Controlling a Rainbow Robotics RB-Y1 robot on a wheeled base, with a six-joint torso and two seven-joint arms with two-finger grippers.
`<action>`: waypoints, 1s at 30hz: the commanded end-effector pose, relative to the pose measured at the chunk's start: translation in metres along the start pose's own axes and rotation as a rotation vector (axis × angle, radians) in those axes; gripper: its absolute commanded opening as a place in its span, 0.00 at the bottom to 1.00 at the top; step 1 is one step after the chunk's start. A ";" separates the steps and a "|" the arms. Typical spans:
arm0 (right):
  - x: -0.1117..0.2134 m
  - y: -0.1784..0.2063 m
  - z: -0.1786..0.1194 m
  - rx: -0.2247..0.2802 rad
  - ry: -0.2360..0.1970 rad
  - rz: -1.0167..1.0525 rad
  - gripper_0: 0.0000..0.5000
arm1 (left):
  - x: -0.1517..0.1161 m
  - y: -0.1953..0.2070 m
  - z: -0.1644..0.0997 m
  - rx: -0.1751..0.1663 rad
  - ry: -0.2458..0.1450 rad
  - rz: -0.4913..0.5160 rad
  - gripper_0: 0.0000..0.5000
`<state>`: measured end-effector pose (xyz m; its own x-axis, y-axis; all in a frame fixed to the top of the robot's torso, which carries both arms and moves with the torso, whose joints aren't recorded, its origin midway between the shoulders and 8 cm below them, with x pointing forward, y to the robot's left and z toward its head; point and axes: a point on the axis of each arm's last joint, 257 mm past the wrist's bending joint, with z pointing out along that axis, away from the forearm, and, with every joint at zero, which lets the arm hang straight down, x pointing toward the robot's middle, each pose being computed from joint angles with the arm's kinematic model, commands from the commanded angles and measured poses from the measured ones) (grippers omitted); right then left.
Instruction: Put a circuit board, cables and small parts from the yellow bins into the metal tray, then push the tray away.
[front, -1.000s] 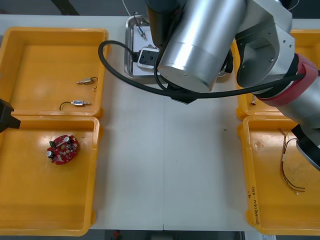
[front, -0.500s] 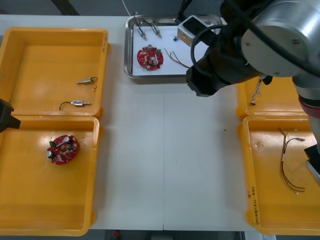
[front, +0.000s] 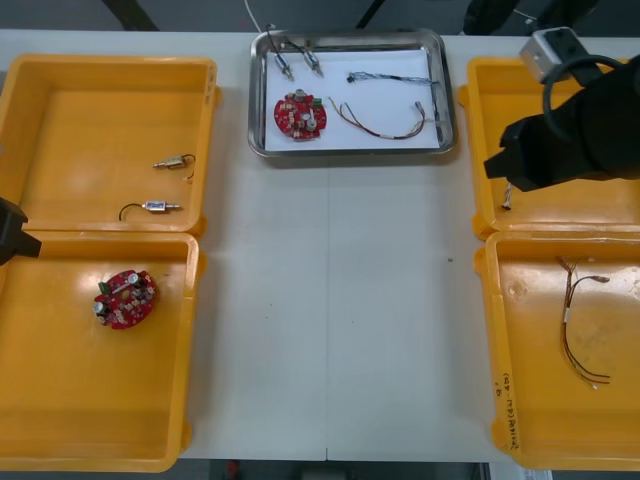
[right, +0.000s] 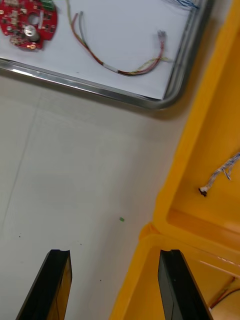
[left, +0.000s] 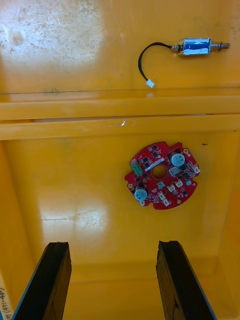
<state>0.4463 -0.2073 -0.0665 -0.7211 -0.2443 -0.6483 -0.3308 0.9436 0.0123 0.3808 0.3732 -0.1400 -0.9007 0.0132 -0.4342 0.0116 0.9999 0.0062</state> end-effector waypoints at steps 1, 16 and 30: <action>0.024 -0.051 -0.024 0.057 -0.013 0.130 1.00 | -0.001 0.014 -0.014 -0.047 -0.017 0.042 1.00; 0.110 -0.126 -0.048 0.199 0.057 0.305 1.00 | -0.001 0.014 -0.014 -0.047 -0.017 0.042 1.00; 0.173 -0.152 -0.046 0.272 0.164 0.385 1.00 | -0.001 0.014 -0.014 -0.047 -0.017 0.042 1.00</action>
<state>0.3525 -0.3831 -0.1511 -0.8621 0.1097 -0.4946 0.0884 0.9939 0.0663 0.3808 0.3731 -0.1400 -0.9006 0.0136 -0.4344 0.0120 0.9999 0.0064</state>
